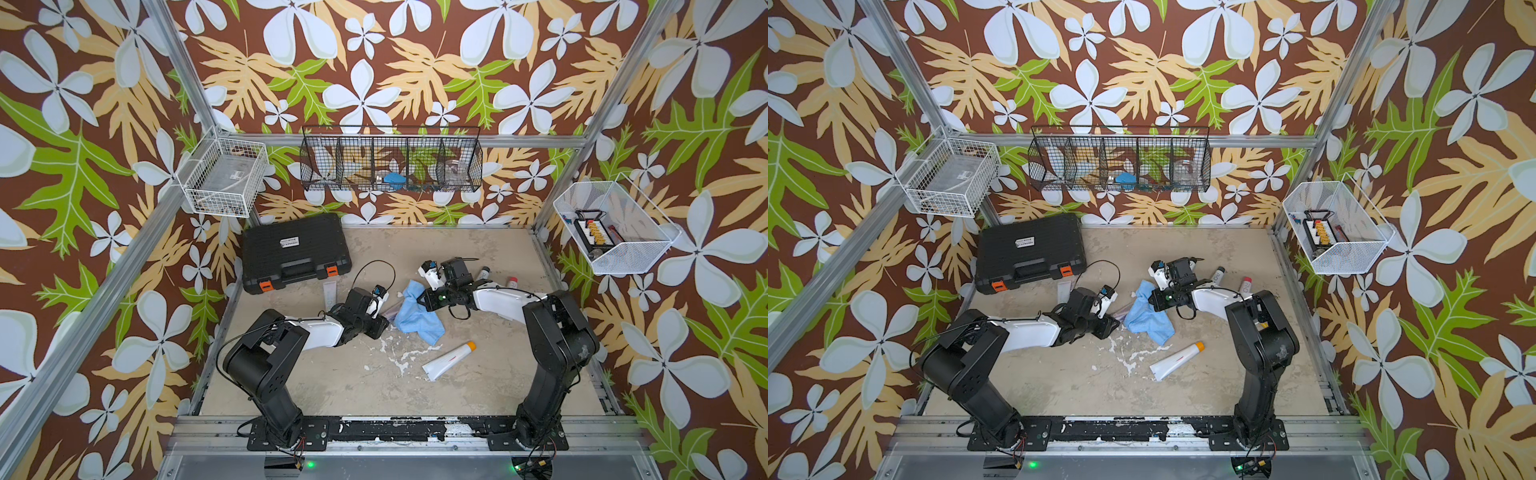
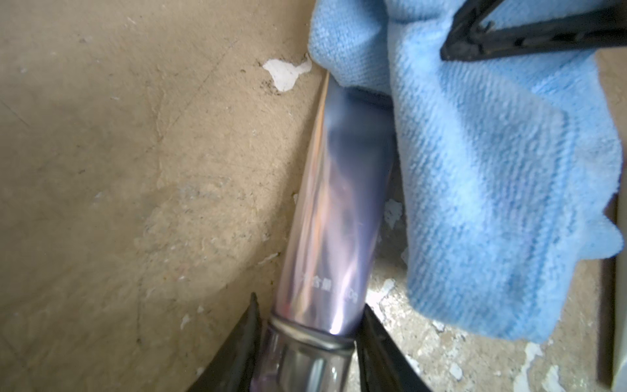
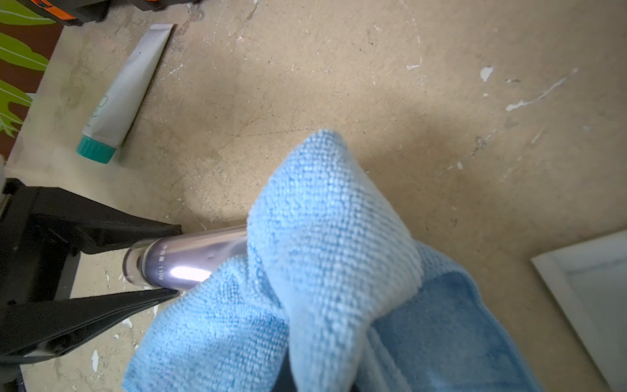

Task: Wipe the surface of the toothpaste tube
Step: Wipe the dirt from the toothpaste tube.

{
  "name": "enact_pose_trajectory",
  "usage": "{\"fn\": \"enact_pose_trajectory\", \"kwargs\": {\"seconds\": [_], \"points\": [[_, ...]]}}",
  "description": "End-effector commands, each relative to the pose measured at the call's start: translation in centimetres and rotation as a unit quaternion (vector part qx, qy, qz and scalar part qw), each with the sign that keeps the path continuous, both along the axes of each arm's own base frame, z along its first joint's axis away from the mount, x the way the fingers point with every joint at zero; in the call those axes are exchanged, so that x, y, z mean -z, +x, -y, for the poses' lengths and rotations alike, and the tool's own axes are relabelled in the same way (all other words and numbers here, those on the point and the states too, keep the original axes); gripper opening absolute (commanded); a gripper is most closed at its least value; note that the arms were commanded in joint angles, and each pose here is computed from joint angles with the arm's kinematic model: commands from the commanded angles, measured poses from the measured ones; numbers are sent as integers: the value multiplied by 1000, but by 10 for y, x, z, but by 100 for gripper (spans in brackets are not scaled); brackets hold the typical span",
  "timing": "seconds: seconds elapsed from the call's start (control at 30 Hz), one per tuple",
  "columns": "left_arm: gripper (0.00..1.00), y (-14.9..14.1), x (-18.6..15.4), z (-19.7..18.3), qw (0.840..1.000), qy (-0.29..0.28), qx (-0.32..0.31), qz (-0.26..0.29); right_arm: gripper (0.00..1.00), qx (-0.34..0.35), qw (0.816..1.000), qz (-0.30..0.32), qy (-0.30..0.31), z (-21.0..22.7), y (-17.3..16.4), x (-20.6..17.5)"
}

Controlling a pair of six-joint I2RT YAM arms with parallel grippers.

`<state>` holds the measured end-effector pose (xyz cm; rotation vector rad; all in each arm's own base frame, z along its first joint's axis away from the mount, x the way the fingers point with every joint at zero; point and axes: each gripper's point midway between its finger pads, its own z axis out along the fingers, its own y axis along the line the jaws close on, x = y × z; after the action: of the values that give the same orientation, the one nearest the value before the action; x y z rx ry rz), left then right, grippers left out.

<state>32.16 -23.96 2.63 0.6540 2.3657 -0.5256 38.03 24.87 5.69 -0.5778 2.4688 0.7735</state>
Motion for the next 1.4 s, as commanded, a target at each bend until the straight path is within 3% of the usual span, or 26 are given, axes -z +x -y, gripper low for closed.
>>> {"fn": "enact_pose_trajectory", "kwargs": {"seconds": [0.0,0.2,0.37,0.63,0.8,0.97,1.2,1.37], "points": [[40,-4,5,-3,1000,15,4,-6,0,-24,999,-21,39,-16,-9,-5],[32,-5,5,0,1000,18,10,-3,0,-68,993,-36,91,-53,-28,-17],[31,-5,6,0,1000,19,11,-4,0,-107,989,-35,99,-83,-48,-20],[30,-5,4,1,1000,18,13,-2,0,-120,991,-47,31,-86,-61,24],[28,-7,4,2,1000,15,17,-4,0,-74,995,-25,-66,-59,-42,55],[28,-8,4,4,1000,12,23,-5,0,-22,994,10,-109,-36,-18,52],[28,-11,3,6,999,7,34,-6,0,35,990,34,-133,0,20,43],[28,-13,3,8,999,4,40,-8,0,23,992,37,-122,-6,26,35]]}}
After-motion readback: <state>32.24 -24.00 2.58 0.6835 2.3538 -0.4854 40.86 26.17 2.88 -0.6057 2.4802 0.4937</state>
